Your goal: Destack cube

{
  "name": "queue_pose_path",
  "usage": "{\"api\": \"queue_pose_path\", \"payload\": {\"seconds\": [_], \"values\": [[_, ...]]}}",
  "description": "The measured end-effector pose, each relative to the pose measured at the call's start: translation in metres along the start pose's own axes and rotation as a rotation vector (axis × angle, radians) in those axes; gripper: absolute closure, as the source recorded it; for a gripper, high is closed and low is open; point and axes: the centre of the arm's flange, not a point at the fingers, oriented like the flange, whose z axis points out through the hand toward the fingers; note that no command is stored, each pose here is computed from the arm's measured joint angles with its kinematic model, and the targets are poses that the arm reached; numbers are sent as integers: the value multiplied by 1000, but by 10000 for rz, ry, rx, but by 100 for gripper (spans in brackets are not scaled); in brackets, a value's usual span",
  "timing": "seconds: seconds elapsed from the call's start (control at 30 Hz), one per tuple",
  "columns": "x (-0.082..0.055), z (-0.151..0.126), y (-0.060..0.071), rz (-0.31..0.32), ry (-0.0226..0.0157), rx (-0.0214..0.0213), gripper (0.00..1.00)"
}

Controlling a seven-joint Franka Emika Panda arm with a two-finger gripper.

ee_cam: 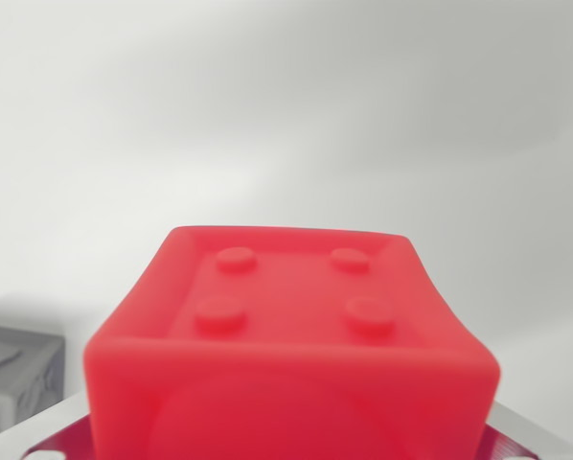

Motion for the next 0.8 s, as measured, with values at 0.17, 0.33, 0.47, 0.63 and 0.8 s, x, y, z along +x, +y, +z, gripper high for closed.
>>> {"api": "queue_pose_path", "payload": {"seconds": [0.17,0.33,0.47,0.63,0.8], "values": [[6,2,1,-62,-2,-2,100],[14,5,2,-123,-7,-5,100],[21,7,4,-180,-9,-10,100],[30,9,5,-248,-7,-3,100],[37,12,7,-312,-11,-10,100]]}}
